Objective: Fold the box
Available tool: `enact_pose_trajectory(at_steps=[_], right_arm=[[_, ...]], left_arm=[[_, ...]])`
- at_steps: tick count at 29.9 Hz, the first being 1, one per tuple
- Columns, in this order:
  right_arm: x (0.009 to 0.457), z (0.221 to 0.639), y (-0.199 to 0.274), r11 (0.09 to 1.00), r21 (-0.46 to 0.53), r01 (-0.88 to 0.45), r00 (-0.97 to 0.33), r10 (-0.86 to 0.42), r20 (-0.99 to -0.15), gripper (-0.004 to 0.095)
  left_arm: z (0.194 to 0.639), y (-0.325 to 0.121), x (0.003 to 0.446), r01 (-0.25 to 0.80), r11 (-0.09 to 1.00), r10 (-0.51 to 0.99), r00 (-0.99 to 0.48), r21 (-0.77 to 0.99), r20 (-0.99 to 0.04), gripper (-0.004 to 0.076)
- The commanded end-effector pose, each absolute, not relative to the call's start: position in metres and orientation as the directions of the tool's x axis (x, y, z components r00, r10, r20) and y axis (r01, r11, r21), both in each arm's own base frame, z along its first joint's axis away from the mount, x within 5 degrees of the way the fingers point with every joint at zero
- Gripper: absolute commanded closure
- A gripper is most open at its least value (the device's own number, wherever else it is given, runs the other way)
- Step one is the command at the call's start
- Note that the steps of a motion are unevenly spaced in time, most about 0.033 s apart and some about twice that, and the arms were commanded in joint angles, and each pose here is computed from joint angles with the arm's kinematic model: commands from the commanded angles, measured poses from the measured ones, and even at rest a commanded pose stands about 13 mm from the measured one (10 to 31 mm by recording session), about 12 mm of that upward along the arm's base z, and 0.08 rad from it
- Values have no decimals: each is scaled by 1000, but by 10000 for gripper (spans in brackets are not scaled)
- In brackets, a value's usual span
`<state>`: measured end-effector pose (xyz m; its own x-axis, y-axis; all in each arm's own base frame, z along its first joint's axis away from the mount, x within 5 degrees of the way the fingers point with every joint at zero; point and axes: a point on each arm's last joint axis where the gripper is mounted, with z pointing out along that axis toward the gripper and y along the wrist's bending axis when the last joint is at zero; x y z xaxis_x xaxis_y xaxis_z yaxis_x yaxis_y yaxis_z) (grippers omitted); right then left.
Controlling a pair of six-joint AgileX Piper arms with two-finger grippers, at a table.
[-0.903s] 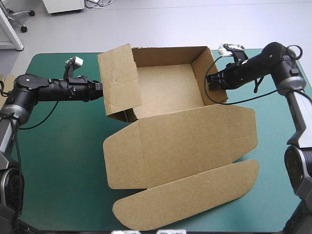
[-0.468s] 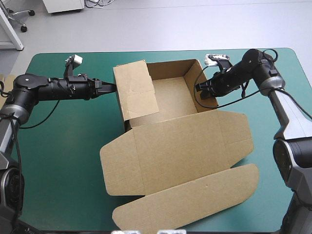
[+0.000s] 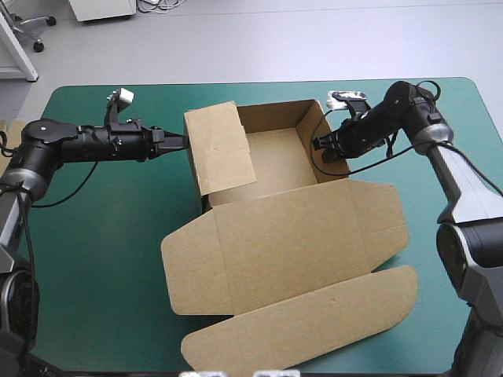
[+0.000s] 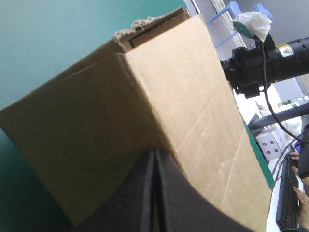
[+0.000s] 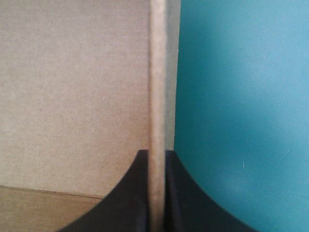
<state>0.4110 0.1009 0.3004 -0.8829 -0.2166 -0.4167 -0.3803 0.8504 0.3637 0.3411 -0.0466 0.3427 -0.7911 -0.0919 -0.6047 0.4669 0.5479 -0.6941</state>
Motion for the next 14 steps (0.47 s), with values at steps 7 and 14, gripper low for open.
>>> enact_pose_trajectory(at_steps=[7,14], right_arm=[[402,336,103,831,383,-405,-844,-178,-506,938],[402,336,103,831,383,-405,-844,-178,-506,938]], left_arm=[[372,-64,330,531,461,-111,-760,-711,-640,434],[372,-68,333,493,474,-148,-772,-730,-618,225]])
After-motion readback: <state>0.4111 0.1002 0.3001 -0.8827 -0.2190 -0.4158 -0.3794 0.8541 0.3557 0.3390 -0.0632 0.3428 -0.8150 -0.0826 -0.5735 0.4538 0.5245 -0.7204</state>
